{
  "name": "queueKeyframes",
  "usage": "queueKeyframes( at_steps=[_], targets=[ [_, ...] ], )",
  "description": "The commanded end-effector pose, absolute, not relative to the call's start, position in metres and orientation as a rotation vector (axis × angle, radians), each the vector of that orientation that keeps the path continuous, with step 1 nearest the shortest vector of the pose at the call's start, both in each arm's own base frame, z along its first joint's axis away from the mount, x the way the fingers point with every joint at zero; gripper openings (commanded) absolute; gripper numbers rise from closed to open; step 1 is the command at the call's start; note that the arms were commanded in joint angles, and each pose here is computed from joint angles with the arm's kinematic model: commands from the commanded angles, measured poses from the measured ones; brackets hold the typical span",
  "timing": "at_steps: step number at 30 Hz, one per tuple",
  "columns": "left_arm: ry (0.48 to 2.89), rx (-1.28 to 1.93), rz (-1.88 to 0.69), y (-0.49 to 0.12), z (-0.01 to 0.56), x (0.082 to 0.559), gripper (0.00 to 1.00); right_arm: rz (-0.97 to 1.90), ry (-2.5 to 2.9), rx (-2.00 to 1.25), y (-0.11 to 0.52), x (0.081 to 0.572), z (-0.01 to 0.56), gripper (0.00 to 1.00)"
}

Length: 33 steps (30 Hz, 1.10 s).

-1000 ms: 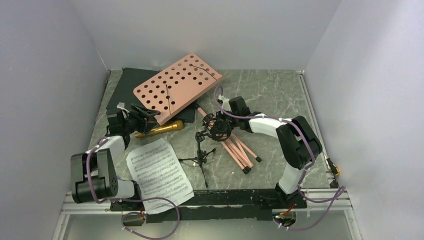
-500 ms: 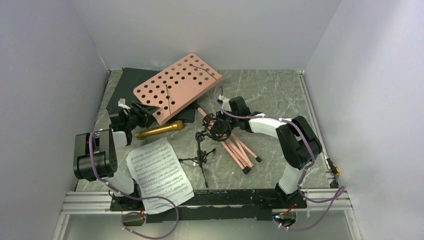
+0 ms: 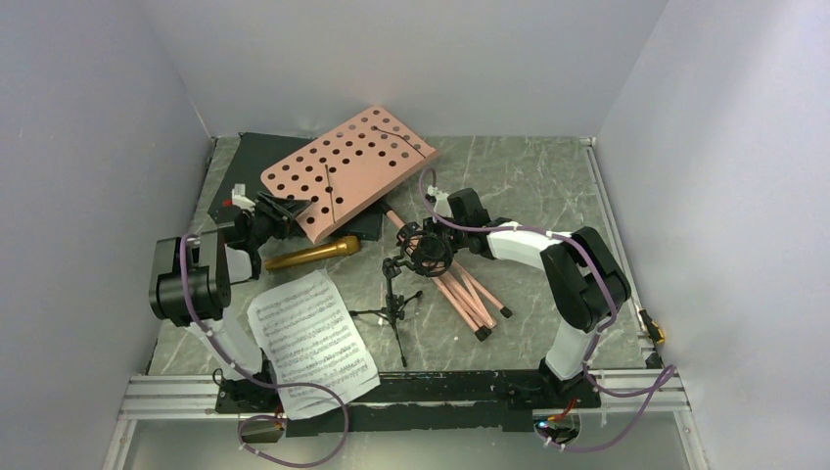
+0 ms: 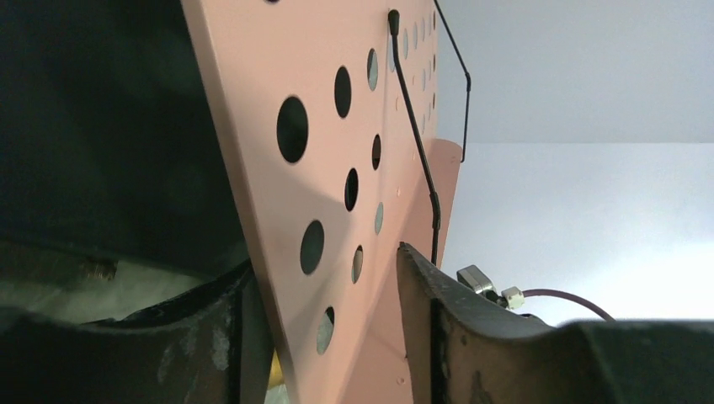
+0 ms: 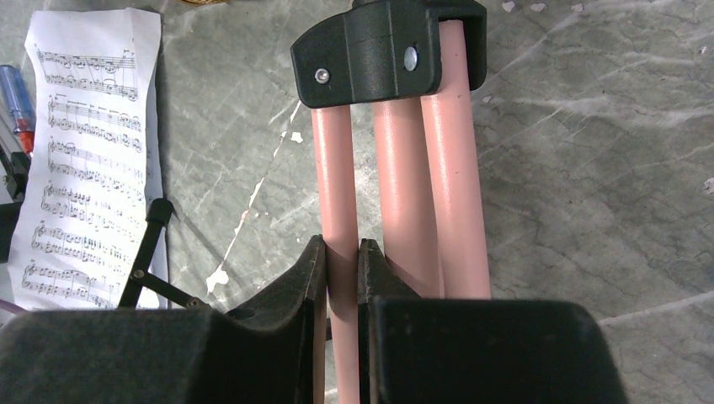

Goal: Set up the instrument practice props

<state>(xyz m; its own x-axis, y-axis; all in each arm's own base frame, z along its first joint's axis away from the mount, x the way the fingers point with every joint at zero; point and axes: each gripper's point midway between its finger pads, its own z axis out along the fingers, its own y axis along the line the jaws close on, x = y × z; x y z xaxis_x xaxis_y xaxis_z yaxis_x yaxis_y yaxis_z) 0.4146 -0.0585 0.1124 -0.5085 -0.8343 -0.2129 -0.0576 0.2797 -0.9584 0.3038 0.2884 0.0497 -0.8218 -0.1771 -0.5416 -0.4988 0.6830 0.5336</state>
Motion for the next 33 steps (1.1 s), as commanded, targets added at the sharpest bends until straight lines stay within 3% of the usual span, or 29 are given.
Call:
queueKeyframes(
  at_steps=[1, 7, 11, 12, 19, 33],
  targets=[
    [1.695, -0.686, -1.352, -0.058, 0.136, 0.429, 0.53, 0.939, 2.676, -0.496, 0.271, 0.259, 0.028, 0.00],
    [1.664, -0.673, -1.399, -0.060, 0.130, 0.430, 0.31, 0.903, 2.656, -0.509, 0.268, 0.262, 0.035, 0.00],
    [1.667, -0.657, -1.399, -0.062, 0.131, 0.427, 0.05, 0.835, 2.644, -0.509, 0.262, 0.267, 0.041, 0.00],
    [1.666, -0.648, -1.397, -0.062, 0.134, 0.426, 0.03, 0.826, 2.642, -0.516, 0.262, 0.267, 0.042, 0.00],
    [1.674, -0.540, -1.363, -0.067, 0.173, 0.419, 0.03, 0.821, 2.628, -0.519, 0.264, 0.271, 0.045, 0.00],
    [1.589, -0.210, -1.314, -0.107, 0.324, 0.388, 0.03, 0.838, 2.579, -0.491, 0.271, 0.283, 0.066, 0.00]
  ],
)
